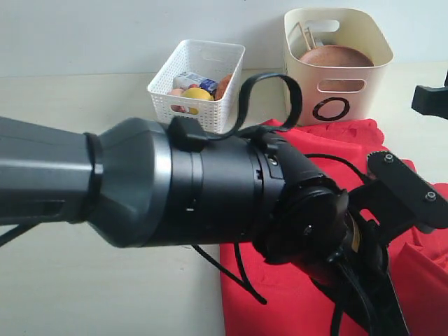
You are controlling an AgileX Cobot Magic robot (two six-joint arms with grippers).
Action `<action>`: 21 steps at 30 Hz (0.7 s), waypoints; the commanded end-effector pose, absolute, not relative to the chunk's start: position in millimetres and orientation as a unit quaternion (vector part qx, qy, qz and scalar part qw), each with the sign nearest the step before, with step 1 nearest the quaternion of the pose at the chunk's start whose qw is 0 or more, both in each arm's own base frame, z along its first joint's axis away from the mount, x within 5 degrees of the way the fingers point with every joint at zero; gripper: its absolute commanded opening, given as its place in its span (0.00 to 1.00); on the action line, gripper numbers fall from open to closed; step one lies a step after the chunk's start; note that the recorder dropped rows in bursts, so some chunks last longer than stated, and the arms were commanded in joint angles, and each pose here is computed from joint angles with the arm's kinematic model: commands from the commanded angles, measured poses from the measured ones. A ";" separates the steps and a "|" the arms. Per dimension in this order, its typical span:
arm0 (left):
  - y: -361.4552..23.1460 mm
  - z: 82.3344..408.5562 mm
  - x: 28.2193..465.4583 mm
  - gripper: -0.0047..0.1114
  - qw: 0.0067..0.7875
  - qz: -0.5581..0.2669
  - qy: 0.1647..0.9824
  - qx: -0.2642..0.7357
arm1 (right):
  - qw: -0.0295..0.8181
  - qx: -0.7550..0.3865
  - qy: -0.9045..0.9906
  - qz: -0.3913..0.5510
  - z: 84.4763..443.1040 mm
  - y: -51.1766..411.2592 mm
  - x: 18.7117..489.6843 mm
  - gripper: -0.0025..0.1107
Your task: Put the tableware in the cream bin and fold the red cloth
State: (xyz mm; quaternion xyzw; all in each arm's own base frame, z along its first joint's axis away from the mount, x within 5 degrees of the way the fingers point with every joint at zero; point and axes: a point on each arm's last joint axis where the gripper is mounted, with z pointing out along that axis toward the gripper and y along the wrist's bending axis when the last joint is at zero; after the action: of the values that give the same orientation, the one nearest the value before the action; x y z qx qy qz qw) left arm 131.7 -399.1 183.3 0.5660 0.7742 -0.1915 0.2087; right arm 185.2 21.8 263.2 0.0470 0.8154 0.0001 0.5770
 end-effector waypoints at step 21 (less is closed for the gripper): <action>-158.9 331.1 149.0 0.04 0.517 -0.213 0.757 0.338 | 0.345 -0.140 0.923 0.091 173.4 75.7 248.7 0.02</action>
State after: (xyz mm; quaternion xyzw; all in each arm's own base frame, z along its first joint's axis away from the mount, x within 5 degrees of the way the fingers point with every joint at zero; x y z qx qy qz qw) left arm 153.7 -176.7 328.5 0.3591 0.7671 -0.2121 0.4874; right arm 239.3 74.1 187.6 -0.1350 0.9141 0.1002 0.3690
